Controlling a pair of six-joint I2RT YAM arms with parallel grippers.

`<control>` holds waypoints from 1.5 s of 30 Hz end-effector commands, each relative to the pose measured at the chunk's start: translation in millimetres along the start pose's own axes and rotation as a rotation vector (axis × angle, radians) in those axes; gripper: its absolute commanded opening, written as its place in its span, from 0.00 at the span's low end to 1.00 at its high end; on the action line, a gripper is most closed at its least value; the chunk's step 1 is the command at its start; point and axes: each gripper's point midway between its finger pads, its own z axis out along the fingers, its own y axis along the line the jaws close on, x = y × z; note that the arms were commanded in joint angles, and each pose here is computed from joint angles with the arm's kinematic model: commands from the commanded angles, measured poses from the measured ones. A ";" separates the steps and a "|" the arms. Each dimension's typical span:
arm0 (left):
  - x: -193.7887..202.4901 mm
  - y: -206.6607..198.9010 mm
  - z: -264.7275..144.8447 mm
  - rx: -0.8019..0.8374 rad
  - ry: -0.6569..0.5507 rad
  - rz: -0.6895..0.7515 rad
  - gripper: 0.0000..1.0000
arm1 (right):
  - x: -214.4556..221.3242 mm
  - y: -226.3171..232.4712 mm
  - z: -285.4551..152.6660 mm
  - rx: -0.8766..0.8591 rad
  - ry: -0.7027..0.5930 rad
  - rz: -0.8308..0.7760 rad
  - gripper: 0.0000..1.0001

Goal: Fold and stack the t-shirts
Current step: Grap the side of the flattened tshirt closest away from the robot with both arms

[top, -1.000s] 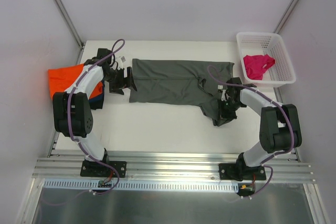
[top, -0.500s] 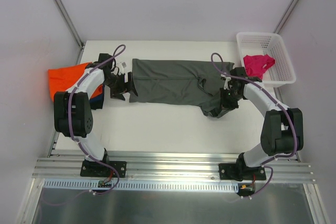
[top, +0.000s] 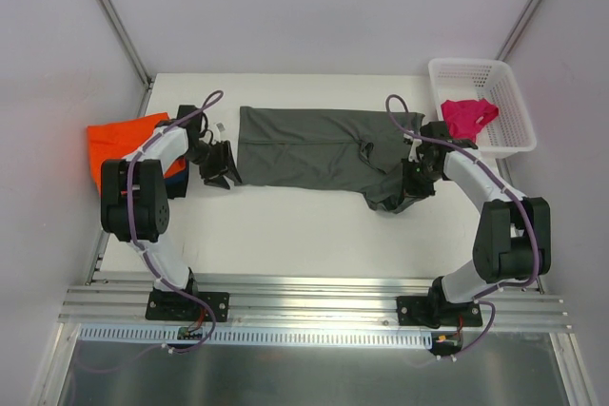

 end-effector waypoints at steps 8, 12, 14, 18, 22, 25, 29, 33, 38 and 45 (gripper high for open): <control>-35.9 8.1 17.7 0.016 0.011 -0.034 0.46 | -11.8 -2.1 -14.3 0.003 -0.061 -0.007 0.01; -42.1 11.2 29.4 0.024 0.033 -0.047 0.45 | -11.0 -4.7 -14.6 0.007 -0.063 -0.001 0.01; -43.3 10.1 31.6 0.032 0.038 -0.046 0.44 | -11.1 -6.4 -14.2 0.009 -0.063 0.003 0.01; -38.7 12.3 35.2 0.033 0.055 -0.056 0.41 | -11.9 -8.9 -14.2 0.013 -0.064 0.010 0.00; -30.6 12.4 35.4 0.040 0.070 -0.065 0.26 | -14.3 -10.1 -13.6 0.015 -0.065 0.011 0.01; -27.2 11.4 31.6 0.040 0.066 -0.068 0.06 | -17.4 -9.6 -13.1 0.012 -0.066 0.007 0.01; -23.1 9.2 27.6 0.044 0.062 -0.071 0.00 | -22.5 -9.2 -12.3 0.010 -0.072 0.006 0.01; -21.6 6.9 23.3 0.049 0.053 -0.058 0.00 | -28.2 -8.9 -15.0 0.011 -0.084 0.003 0.01; -24.7 2.4 14.6 0.061 0.035 -0.052 0.00 | -35.2 -6.5 -22.2 0.005 -0.111 0.003 0.00; -23.6 0.7 9.5 0.061 0.027 -0.046 0.15 | -32.9 -5.1 -24.9 -0.002 -0.123 0.007 0.00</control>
